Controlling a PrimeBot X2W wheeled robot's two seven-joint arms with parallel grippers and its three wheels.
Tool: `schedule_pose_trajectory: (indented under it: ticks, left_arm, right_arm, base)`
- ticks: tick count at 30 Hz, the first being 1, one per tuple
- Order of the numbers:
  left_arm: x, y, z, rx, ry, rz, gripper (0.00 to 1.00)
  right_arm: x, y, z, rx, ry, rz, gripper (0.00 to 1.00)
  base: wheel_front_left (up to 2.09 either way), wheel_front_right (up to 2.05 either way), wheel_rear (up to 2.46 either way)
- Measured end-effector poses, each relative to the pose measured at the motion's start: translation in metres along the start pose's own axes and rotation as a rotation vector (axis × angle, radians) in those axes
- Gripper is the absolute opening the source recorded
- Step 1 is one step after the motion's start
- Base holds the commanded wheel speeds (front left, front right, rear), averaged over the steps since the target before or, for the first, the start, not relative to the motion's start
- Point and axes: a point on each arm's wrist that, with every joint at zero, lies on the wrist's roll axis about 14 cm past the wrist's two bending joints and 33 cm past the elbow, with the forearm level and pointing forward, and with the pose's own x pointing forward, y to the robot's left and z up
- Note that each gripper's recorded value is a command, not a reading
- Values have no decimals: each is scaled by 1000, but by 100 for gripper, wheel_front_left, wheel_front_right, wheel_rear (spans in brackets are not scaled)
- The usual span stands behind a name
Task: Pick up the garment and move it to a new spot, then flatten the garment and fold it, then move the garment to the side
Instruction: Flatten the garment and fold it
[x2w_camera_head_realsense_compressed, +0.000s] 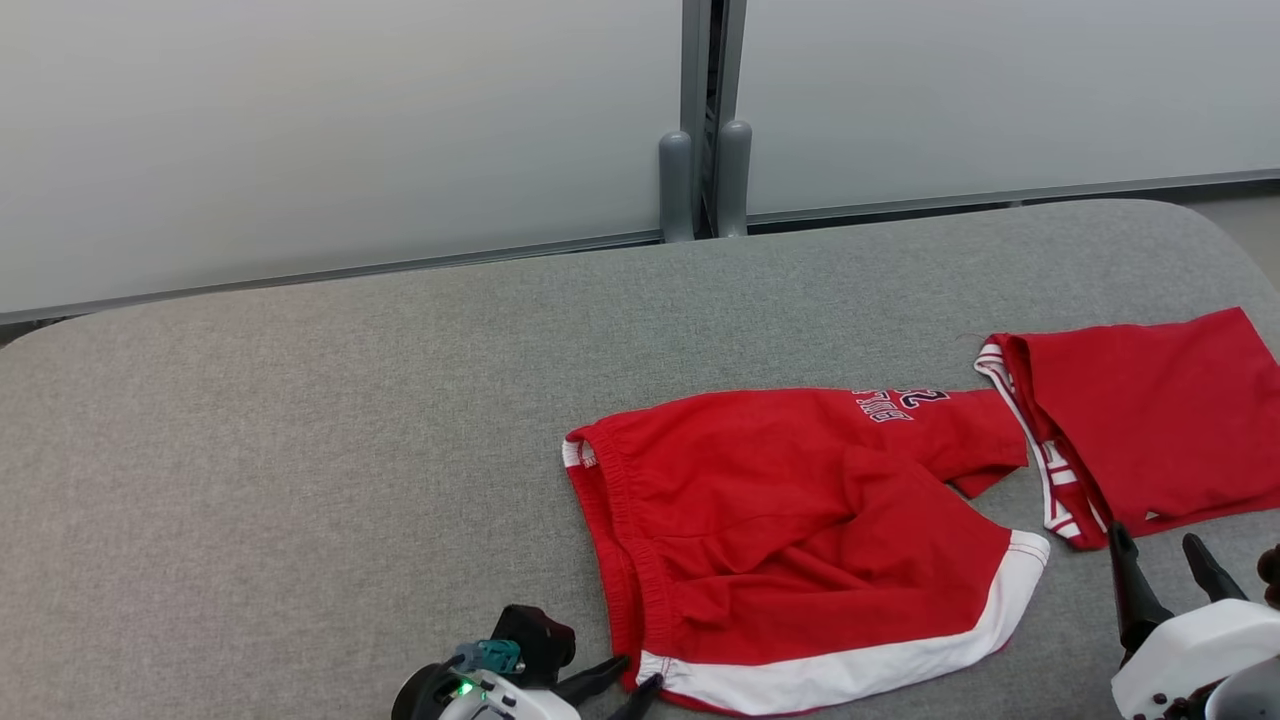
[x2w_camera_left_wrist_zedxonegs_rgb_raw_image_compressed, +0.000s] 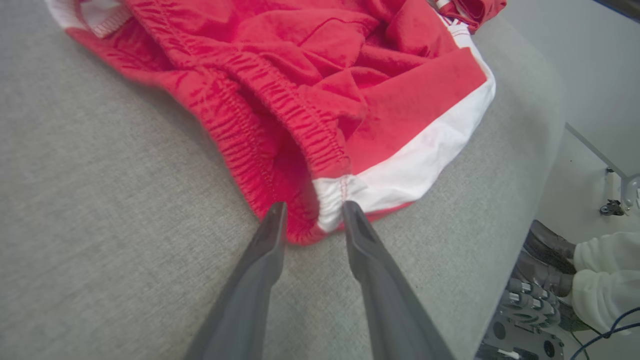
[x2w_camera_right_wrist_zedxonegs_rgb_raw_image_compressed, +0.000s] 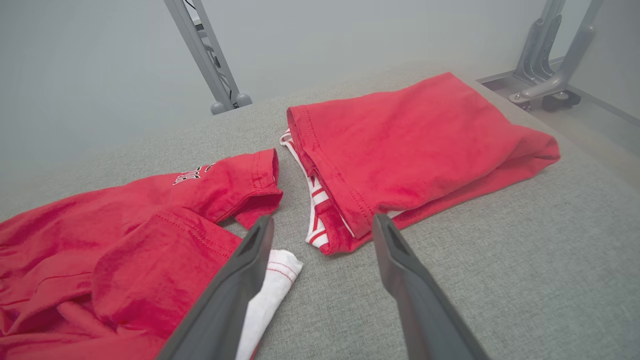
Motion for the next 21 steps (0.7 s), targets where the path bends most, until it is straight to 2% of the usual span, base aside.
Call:
schedule_pose_trajectory:
  ticks: [1,2,4,11,13,17,21]
  left_arm:
    - [1,0,0,2,5,-3,42]
    - [1,-1,0,0,8,-6,34]
    - [2,-3,-1,-3,11,-13,2]
    - [2,-5,2,-8,1,-18,0]
    - [0,-3,4,-8,-9,-14,0]
    - [-6,5,5,-15,-26,21,0]
    - [-13,21,8,-36,-54,81,0]
  right_arm:
    - [0,0,1,0,-2,0,100]
    - [-1,0,1,0,-3,-1,100]
    - [-2,-1,1,-1,-5,-2,100]
    - [-5,0,0,-16,5,1,100]
    - [-5,3,-6,-36,47,8,100]
    - [-4,8,-13,-130,131,11,100]
    - [-4,28,-22,-191,212,60,100]
  base:
    - [0,0,0]
    - [0,0,0]
    - [0,0,0]
    - [0,0,0]
    - [0,0,0]
    - [0,0,0]
    - [0,0,0]
